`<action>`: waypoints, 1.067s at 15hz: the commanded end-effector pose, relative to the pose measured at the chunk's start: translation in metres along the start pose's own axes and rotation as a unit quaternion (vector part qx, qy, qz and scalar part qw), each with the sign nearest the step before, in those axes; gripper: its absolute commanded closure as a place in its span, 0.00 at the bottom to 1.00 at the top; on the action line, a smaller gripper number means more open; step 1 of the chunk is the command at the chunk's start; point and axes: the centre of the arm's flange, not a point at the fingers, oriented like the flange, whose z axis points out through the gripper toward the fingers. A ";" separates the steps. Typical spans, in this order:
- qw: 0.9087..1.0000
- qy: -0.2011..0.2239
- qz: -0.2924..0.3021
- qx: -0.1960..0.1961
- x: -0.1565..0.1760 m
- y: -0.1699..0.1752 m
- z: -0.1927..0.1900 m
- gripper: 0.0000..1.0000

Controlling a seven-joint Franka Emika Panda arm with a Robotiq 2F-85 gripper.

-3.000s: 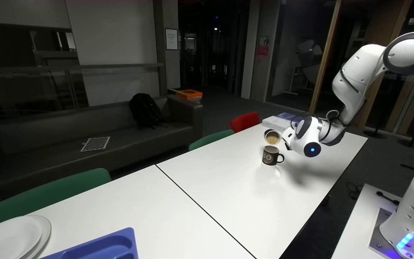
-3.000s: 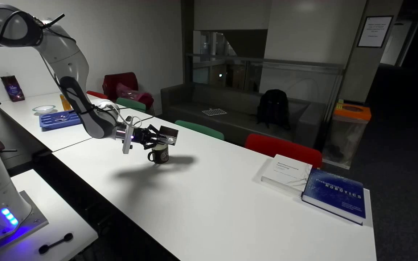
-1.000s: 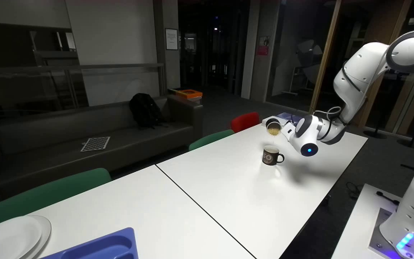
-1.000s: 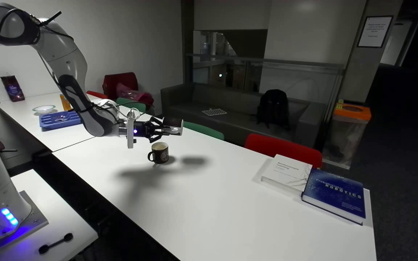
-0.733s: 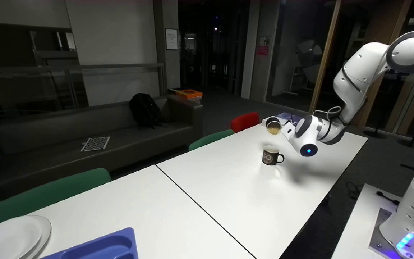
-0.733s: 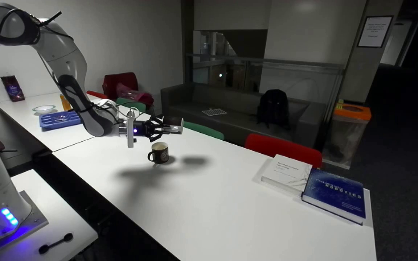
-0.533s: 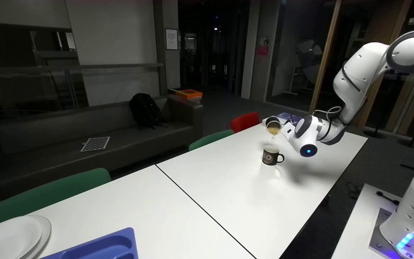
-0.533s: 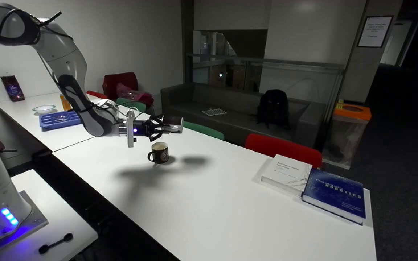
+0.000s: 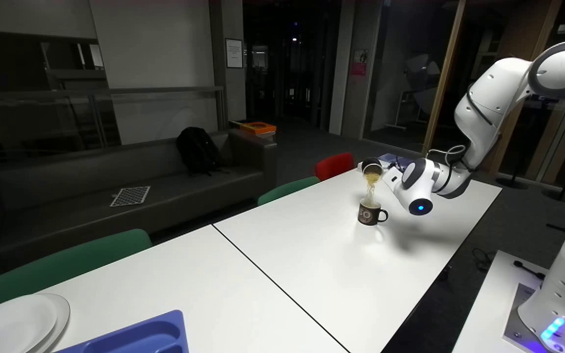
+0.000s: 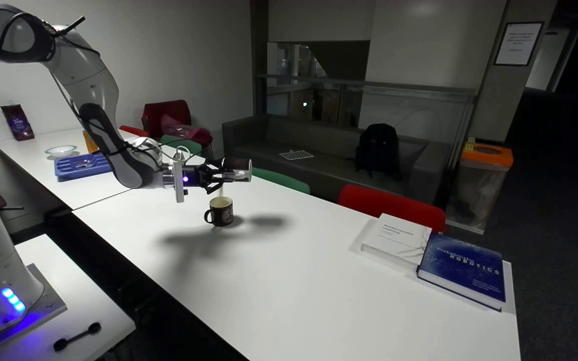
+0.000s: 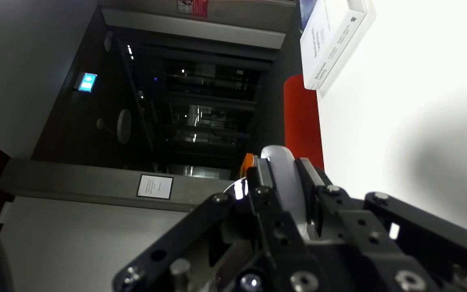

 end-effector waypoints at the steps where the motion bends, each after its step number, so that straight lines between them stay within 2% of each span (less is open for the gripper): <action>1: 0.999 0.005 0.000 -0.044 -0.011 0.029 -0.008 0.95; 16: 0.998 0.003 0.001 -0.064 -0.014 0.035 -0.008 0.95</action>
